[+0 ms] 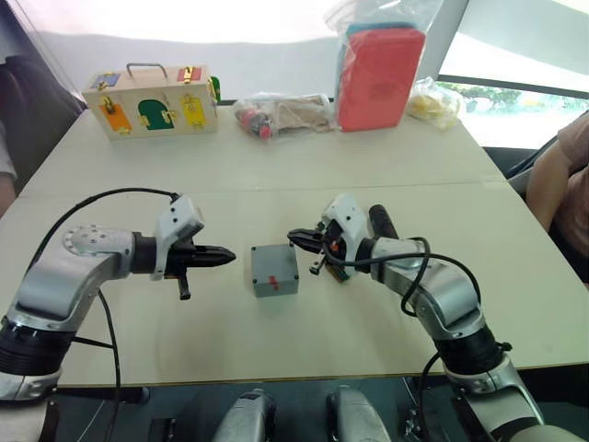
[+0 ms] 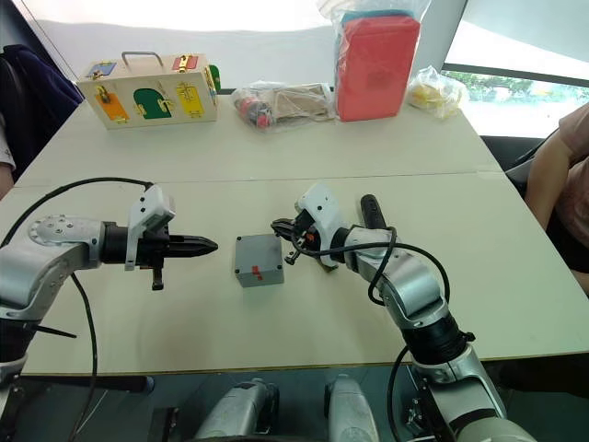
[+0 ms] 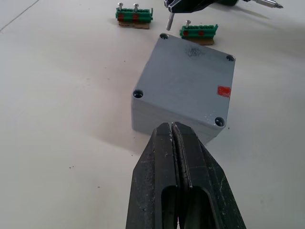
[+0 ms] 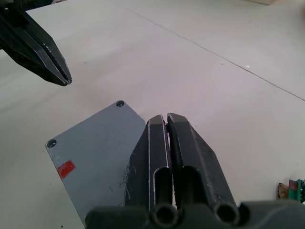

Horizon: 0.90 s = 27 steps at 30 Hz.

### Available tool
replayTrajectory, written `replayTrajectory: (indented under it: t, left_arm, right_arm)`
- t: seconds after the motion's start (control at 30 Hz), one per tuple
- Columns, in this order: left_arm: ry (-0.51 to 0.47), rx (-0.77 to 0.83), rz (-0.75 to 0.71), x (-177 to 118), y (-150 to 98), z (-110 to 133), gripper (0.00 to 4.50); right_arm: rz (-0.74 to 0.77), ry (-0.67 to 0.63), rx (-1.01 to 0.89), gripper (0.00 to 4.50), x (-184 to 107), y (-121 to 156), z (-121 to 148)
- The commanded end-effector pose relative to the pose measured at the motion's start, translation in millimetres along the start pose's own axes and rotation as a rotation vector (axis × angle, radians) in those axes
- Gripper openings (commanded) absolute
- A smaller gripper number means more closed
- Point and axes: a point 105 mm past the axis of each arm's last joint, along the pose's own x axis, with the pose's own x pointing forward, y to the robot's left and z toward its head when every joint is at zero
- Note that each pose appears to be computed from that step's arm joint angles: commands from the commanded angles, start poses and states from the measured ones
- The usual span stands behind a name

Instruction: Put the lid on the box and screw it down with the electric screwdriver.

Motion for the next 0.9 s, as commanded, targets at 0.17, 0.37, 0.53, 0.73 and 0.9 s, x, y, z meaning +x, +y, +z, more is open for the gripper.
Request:
replayTrajectory:
  t: [0.17, 0.37, 0.53, 0.73, 0.9]
  left_arm:
    - [-0.038, 0.047, 0.018, -5.6, -2.1, 14.9, 0.00]
    - [-0.040, 0.051, 0.021, -4.7, 0.8, 14.9, 0.00]
    - [-0.042, 0.051, 0.019, -3.9, 1.4, 14.1, 0.00]
    - [-0.046, 0.051, 0.012, -3.4, 0.5, 14.6, 0.00]
    - [-0.057, 0.054, 0.010, -3.3, 0.1, 17.7, 0.00]
  right_arm:
    - [-0.002, -0.021, -0.035, 0.03, -0.3, 0.5, 3.2]
    - [-0.019, -0.016, -0.035, 0.03, -0.4, -2.3, -0.2]
    - [-0.023, -0.013, -0.033, 0.03, -0.8, -2.8, -1.4]
    - [-0.024, -0.003, -0.030, 0.03, 0.8, -3.7, -4.8]
    - [-0.019, 0.002, -0.027, 0.54, -0.1, -4.0, -5.1]
